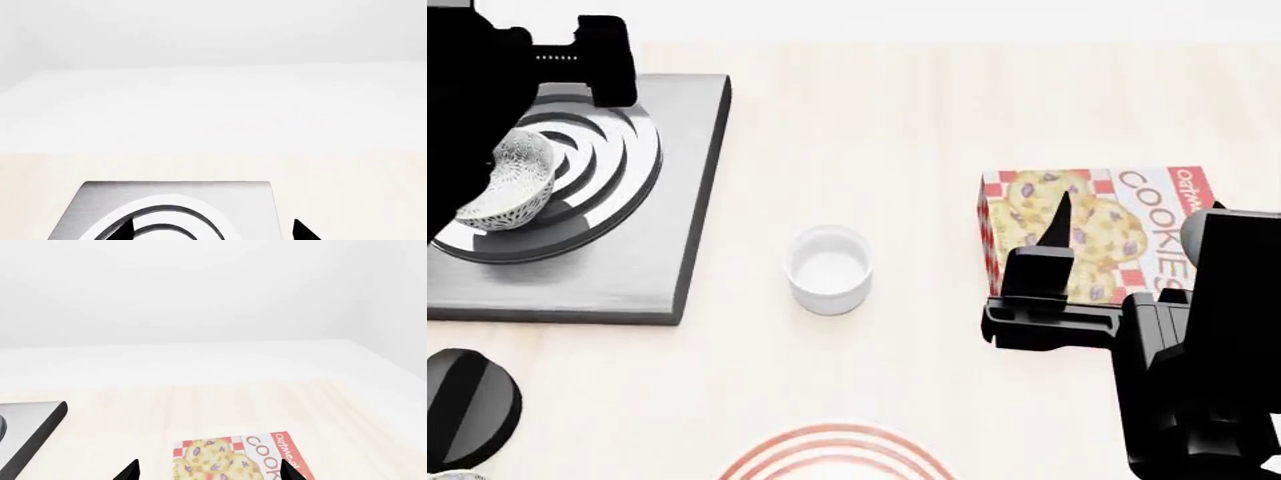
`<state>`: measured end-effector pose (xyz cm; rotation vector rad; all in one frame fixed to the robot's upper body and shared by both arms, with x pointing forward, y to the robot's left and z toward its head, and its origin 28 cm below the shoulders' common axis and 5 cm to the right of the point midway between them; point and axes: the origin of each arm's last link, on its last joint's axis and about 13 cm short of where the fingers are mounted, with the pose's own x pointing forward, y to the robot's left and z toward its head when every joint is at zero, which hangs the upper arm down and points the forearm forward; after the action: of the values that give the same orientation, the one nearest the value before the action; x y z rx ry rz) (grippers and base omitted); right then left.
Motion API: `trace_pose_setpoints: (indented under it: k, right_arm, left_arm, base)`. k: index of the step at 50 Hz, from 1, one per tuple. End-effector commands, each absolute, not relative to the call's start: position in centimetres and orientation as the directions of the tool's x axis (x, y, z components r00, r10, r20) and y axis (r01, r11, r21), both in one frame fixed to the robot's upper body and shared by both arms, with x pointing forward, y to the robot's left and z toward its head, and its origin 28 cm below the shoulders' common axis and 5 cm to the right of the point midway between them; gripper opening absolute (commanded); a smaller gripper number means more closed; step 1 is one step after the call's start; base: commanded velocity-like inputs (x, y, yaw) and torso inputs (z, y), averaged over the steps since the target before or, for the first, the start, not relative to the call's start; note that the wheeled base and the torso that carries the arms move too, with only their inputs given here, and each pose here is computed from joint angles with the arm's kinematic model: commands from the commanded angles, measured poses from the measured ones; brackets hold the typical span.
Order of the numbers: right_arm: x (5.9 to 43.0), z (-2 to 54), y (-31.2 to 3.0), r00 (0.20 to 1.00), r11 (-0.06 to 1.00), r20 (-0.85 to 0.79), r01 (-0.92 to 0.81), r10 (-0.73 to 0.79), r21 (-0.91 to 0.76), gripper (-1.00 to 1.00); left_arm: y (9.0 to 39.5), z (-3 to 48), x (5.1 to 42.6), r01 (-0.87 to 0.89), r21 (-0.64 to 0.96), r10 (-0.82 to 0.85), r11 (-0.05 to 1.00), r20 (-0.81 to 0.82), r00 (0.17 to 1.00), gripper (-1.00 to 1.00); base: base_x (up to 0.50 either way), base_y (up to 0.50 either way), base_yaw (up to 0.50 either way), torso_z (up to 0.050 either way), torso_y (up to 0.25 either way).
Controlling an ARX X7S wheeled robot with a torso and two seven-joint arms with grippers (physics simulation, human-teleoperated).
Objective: Pick the akita bowl on the stove and place it on the plate.
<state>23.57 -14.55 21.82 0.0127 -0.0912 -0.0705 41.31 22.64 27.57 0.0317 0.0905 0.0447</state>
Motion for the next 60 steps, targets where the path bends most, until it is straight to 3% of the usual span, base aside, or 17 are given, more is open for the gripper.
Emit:
trace_pose_setpoints:
  k: [1, 21, 60]
  right_arm:
    - [23.6, 21.8, -14.5, 0.993, 0.997, 0.089, 0.07, -0.071, 0.016, 1.0]
    - [23.4, 22.0, -14.5, 0.993, 0.997, 0.089, 0.07, -0.071, 0.016, 1.0]
    - [23.5, 22.0, -14.5, 0.994, 0.997, 0.088, 0.07, -0.071, 0.016, 1.0]
  left_arm:
    - [22.4, 27.3, 41.3, -0.071, 0.089, 0.084, 0.993, -0.15, 0.985, 1.0]
    - [22.1, 25.1, 40.8, -0.113, 0.281, 0.2, 0.953, -0.306, 0.931, 1.0]
    - [23.1, 22.1, 40.7, -0.129, 0.381, 0.277, 0.915, -0.365, 0.889, 1.0]
  base:
    - [0.0, 0.0, 0.0, 0.0, 0.0]
    - [0.0, 0.0, 0.0, 0.0, 0.0]
    - [0.0, 0.0, 0.0, 0.0, 0.0]
